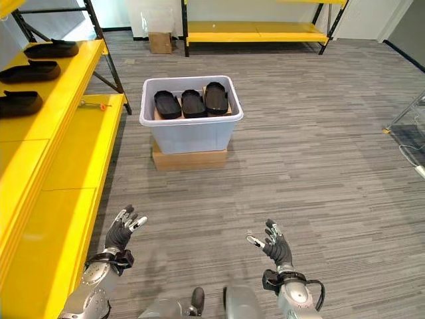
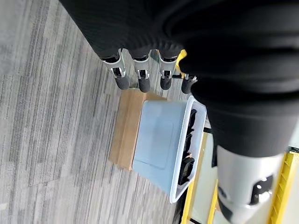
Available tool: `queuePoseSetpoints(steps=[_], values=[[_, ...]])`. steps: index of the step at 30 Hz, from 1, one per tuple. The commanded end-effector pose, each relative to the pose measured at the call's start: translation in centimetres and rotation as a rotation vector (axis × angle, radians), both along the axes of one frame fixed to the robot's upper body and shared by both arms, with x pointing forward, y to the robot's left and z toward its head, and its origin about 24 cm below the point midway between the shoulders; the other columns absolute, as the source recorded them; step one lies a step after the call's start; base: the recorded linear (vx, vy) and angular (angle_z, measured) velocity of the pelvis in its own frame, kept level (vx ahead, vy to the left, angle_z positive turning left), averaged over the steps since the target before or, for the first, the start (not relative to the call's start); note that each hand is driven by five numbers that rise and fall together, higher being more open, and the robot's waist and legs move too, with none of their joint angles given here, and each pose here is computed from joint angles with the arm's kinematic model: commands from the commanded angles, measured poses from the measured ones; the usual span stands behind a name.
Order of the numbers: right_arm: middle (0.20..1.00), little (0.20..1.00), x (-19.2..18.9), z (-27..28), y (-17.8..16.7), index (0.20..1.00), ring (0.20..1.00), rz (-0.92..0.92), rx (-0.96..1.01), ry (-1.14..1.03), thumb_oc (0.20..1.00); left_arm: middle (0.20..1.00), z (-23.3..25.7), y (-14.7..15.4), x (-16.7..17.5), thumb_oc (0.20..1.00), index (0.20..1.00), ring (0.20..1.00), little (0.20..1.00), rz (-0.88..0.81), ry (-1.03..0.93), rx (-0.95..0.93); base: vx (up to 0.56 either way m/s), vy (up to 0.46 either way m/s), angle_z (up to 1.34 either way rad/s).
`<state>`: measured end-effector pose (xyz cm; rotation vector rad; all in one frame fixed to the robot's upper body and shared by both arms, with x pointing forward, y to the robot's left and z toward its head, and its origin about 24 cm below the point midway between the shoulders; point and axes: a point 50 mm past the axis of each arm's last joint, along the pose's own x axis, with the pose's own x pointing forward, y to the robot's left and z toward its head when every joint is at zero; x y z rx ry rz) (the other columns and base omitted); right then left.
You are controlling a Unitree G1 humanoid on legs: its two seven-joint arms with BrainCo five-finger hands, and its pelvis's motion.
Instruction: Move parts from the plastic box to the shelf.
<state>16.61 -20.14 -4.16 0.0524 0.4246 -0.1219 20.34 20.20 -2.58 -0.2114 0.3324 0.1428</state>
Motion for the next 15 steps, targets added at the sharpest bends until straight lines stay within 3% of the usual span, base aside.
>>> queuePoseSetpoints(steps=[1,15], values=[[1.000,1.000,1.6,1.9,-1.5,1.000,1.000,-0.017,-0.022,-0.109,1.000,1.000,1.6,-0.7,0.6,1.000,1.000,1.000,1.000,-0.042,-0.103,0.006,0.53,-0.121,0.16],[1.000,1.000,1.4,2.2,-3.4,1.000,1.000,-0.041,-0.053,-0.107,1.000,1.000,1.5,-2.0,0.8,1.000,1.000,1.000,1.000,-0.061,-0.109,-0.049,0.30,-0.159,0.26]])
